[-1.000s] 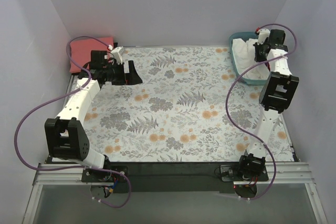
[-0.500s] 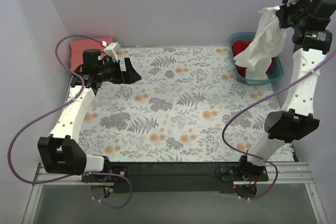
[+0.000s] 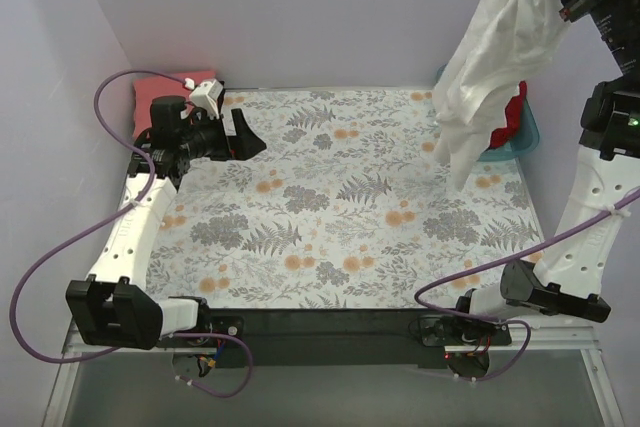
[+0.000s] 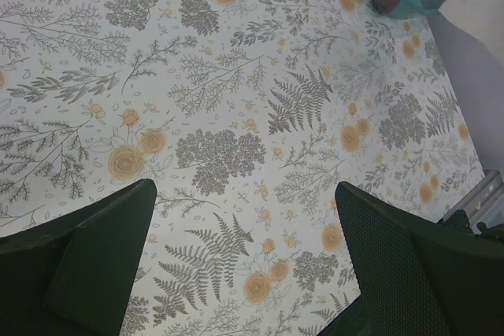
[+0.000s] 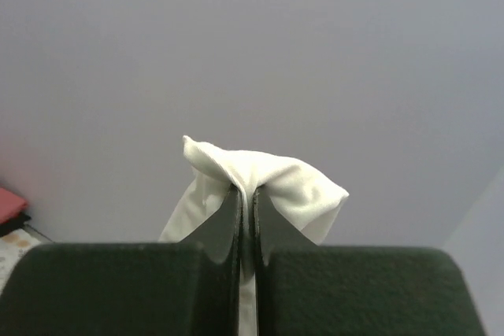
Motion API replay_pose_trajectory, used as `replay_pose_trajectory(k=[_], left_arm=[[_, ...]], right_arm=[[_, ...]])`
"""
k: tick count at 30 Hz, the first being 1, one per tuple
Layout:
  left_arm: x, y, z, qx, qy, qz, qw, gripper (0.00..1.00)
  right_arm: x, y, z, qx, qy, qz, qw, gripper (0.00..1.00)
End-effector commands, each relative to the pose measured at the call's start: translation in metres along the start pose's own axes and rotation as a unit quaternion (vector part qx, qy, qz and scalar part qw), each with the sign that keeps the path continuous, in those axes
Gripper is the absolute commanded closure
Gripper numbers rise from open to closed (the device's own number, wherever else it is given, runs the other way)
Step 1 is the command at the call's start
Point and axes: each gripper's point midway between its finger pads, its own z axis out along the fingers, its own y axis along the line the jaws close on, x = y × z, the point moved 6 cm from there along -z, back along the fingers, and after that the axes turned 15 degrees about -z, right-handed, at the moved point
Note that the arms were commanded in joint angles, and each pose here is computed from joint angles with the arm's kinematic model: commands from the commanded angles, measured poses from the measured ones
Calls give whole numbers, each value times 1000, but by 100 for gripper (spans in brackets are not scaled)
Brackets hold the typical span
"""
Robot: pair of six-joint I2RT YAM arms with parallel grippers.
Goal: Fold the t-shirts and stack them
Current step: Move the tshirt to the center of the board
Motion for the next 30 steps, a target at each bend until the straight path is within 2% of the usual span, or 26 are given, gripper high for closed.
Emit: replay_pose_trajectory(k=[1, 6, 9, 10, 12, 14, 16, 17, 18, 19, 20, 24, 25, 26, 28, 30], left_arm=[[-5, -11, -13, 5, -31, 15, 999, 2], [-4, -15, -17, 12, -29, 19, 999, 2], [-7, -19, -20, 17, -30, 23, 999, 2], [-7, -20, -20, 17, -27, 24, 999, 2], [-7, -20, -22, 18, -24, 30, 999, 2], [-5, -20, -23, 17, -19, 36, 999, 2], [-1, -17, -23, 15, -11, 51, 999, 2], [1, -15, -23, 14, -8, 57, 998, 2], [2, -13, -23, 14, -3, 63, 998, 2], [7, -10, -22, 17, 7, 85, 996, 2], [9, -8, -21, 21, 16, 94, 995, 2], [31, 2, -14, 54, 81, 149, 984, 2], [39, 4, -11, 56, 97, 154, 982, 2], [49, 10, -6, 56, 114, 172, 977, 2], [69, 13, 3, 57, 154, 183, 969, 2], [95, 25, 15, 44, 198, 191, 960, 2]], right_arm=[[-64, 9, -3, -41, -130, 4, 991, 99], [-51, 42, 8, -114, -124, 116, 979, 99], [-45, 79, 15, -171, -118, 167, 964, 99], [-39, 104, 18, -208, -113, 197, 951, 99], [-28, 130, 15, -244, -90, 228, 938, 99], [14, 158, 13, -266, -32, 279, 922, 97], [51, 168, 2, -258, 26, 300, 918, 72], [86, 180, -5, -257, 71, 322, 909, 40], [108, 185, -13, -254, 109, 334, 901, 22], [129, 185, -18, -253, 129, 312, 907, 6], [157, 184, -25, -232, 173, 312, 905, 2], [232, 200, -57, -242, 308, 277, 877, 2], [241, 211, -74, -257, 349, 291, 853, 6], [249, 216, -82, -270, 363, 281, 847, 7], [263, 240, -114, -288, 405, 298, 815, 9], [270, 256, -137, -304, 429, 292, 799, 9]])
